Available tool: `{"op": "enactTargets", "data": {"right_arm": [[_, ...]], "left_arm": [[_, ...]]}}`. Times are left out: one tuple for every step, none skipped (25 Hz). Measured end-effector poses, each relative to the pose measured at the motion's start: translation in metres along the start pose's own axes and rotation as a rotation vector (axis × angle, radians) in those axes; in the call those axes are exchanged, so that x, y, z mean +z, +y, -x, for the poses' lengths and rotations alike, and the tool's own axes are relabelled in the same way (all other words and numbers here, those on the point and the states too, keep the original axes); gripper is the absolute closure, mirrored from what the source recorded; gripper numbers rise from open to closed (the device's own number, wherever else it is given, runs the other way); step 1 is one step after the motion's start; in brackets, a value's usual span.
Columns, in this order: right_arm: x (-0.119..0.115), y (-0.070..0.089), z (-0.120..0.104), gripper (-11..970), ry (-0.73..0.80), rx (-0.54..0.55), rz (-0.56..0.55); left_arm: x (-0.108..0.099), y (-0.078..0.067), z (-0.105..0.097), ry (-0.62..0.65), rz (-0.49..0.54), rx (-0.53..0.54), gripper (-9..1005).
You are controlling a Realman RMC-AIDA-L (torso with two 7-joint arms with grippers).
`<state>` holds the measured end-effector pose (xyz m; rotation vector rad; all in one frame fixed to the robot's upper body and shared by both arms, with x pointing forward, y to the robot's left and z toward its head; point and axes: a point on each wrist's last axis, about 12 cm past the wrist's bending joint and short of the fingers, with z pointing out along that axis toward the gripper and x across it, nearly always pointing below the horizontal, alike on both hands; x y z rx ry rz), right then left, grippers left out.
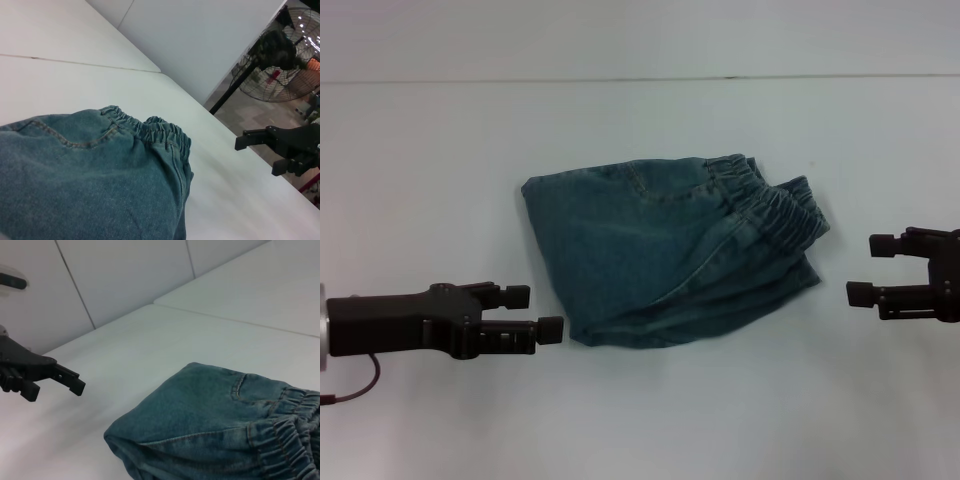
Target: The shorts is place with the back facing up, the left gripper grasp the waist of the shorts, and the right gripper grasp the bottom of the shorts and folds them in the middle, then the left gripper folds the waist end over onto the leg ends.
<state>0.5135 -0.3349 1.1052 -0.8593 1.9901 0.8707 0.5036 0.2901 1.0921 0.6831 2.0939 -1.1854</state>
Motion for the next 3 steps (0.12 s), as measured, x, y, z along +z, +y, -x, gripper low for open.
{"op": "enactTargets", "data": {"right_arm": [[0.0001,0.0000,0.0000,32,0.000,0.000,0.000],[0.0001,0.0000,0.0001,32,0.001,0.000,0.000],[0.0001,0.0000,0.0001,32,0.001,0.000,0.000]], "left_arm": [[0.0002,-0.0001,0.0000,0.000,0.000,0.000,47],[0.0002,-0.0001,0.0000,0.000,0.000,0.000,47],[0.0002,-0.0001,0.0001,0.000,0.000,0.000,47]]}}
